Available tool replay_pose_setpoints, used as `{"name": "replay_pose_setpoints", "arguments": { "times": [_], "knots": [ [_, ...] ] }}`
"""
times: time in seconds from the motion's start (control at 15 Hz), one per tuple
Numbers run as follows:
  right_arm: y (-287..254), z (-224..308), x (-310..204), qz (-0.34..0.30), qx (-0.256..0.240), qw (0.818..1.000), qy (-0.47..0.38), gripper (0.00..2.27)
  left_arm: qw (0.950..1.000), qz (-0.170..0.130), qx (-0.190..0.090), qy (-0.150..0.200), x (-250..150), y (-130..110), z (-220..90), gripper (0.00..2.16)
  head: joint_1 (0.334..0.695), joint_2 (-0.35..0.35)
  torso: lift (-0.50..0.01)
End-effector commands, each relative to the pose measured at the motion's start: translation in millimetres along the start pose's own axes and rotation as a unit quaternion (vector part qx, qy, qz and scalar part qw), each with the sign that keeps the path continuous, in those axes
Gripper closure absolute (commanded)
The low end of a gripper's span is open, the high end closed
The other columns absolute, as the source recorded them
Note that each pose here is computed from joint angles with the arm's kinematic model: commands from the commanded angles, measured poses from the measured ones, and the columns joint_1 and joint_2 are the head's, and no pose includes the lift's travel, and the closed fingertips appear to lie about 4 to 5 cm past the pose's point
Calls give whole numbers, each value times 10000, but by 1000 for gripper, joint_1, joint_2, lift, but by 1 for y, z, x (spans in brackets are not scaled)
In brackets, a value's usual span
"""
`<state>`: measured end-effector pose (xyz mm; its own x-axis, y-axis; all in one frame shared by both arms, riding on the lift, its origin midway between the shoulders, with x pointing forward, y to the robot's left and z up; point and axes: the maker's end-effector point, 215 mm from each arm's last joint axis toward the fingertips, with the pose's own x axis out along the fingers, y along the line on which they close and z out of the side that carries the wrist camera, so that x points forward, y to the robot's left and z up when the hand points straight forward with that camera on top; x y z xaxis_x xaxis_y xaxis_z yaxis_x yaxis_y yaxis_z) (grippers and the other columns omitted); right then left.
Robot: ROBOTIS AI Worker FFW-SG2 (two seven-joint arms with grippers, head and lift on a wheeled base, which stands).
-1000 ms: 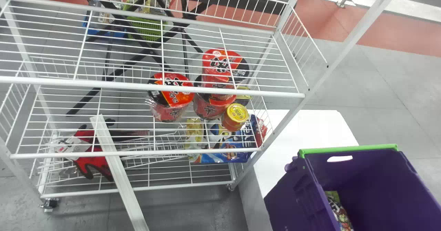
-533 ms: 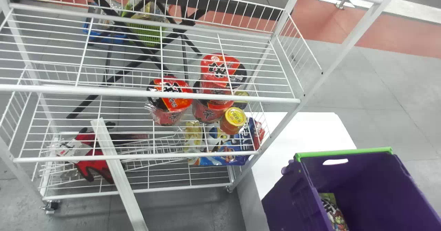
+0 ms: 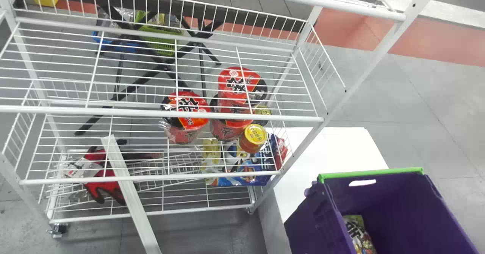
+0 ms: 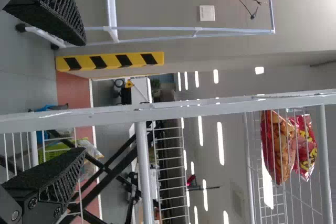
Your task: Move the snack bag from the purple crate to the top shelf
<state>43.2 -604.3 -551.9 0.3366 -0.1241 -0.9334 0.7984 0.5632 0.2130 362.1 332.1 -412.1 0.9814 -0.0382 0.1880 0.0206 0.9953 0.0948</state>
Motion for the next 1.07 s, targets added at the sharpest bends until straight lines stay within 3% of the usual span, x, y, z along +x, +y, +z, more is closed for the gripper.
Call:
{"name": "replay_pose_setpoints", "arguments": {
  "times": [0.0,1.0],
  "knots": [
    [4,4,-5,114,99,9999,-71,2125,10000,-11,-1,0,-2,-1,1,100,695,-350,-386],
    [35,19,-11,442,85,9980,-437,2125,10000,-33,2,18,-4,-3,1,100,695,-350,-326]
  ]
}}
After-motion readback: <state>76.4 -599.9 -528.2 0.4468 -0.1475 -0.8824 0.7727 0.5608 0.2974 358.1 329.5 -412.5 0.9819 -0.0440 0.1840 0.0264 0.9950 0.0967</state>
